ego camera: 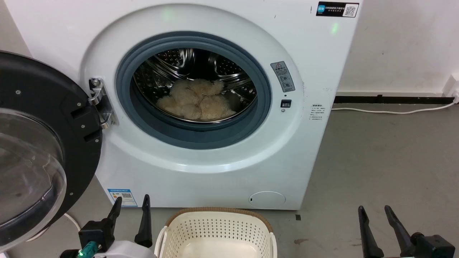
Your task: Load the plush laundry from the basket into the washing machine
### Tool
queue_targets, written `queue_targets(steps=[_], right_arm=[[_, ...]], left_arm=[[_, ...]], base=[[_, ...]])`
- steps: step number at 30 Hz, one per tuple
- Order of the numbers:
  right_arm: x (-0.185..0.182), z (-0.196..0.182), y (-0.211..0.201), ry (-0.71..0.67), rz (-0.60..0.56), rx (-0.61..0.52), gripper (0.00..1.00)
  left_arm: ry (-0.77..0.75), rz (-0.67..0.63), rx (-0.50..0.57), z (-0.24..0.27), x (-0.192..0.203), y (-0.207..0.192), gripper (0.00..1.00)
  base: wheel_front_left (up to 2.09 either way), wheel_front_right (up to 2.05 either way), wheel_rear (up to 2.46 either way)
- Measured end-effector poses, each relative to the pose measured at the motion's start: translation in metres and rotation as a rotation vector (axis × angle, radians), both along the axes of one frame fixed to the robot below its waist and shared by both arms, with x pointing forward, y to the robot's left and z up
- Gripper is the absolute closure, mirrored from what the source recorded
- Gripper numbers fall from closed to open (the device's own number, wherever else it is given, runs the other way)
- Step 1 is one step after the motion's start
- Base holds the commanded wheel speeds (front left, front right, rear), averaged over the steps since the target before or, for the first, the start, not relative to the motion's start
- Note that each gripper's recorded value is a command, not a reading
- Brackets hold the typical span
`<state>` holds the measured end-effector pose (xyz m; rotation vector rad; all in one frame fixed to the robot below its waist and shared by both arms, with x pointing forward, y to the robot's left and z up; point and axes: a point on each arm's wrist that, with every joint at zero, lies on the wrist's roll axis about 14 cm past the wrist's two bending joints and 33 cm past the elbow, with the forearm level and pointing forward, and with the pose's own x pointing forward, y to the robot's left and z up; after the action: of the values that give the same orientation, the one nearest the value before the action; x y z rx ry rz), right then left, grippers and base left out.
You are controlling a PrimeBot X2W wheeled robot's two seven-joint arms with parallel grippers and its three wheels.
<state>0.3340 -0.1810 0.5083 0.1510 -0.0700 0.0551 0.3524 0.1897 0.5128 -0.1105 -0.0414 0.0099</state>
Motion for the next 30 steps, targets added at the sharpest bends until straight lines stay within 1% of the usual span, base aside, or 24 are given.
queue_targets(steps=[8,9,30], right_arm=[[0.0004,-0.0012,0.0000,0.004,0.000,0.000,0.00],[0.0005,-0.0012,0.0001,0.004,0.000,0.000,1.00],[0.0029,-0.0043,0.0024,0.031,0.011,-0.023,1.00]], left_arm=[[0.003,-0.001,0.000,-0.0010,0.0004,0.0001,0.00],[0.005,-0.002,0.000,-0.0014,0.0004,0.0000,1.00],[0.010,-0.011,0.016,-0.0002,0.0037,-0.0045,1.00]], base=[[0.00,0.00,0.00],[0.00,0.00,0.00],[0.00,0.00,0.00]])
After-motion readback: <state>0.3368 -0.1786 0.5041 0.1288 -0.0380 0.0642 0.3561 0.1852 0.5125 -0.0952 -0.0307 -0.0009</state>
